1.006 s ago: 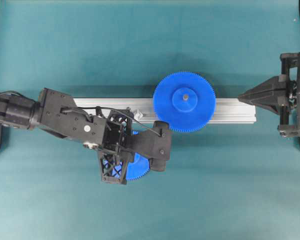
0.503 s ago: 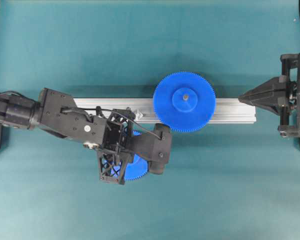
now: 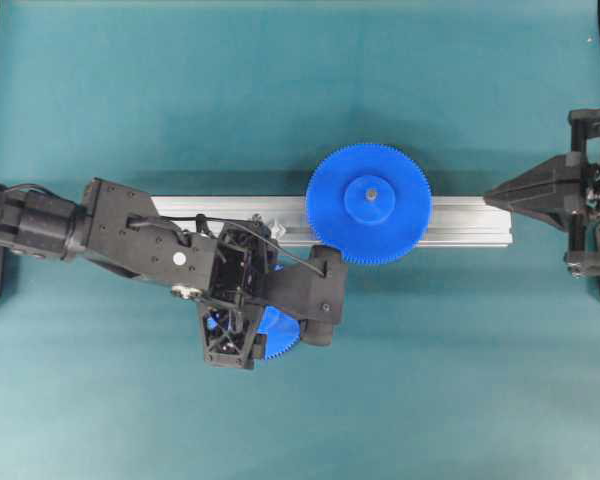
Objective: Insert the small gear onto the shaft.
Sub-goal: 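Lift the small blue gear and tilt it upright with the left gripper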
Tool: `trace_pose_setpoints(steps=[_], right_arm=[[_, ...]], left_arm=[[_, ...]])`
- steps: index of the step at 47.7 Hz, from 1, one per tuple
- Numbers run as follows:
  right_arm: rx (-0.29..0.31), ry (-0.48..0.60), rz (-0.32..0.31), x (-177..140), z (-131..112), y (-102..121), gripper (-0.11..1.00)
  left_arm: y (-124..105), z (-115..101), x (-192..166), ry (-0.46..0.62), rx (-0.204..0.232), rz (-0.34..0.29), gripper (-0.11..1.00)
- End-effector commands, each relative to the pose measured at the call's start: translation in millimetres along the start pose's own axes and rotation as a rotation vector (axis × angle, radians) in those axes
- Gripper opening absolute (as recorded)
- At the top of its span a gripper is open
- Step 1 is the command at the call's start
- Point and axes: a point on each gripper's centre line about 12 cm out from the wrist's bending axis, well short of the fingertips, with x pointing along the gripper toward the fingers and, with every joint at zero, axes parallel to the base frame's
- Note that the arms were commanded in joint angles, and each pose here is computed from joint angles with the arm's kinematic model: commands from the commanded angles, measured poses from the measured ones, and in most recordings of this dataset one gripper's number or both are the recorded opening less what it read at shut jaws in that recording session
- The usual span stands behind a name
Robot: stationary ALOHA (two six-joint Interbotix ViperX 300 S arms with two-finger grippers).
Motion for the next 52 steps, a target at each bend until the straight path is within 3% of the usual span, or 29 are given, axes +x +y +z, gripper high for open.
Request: trace_pose_setpoints(steps=[1,20,52], right_arm=[[0.013,-0.017,-0.001,-1,5,0,0.0],[0.021,-0.012,-0.001,-1,2,0,0.0],[0.021,-0.011,-0.002,-1,2,0,0.0]], left_arm=[[-1,8,-10,-0.038,0.001,0.0,0.93],[1,3,2,-0.008,-0.023,0.001,0.93],[1,-9,26,0.032,-0.027,0.002,0.93]])
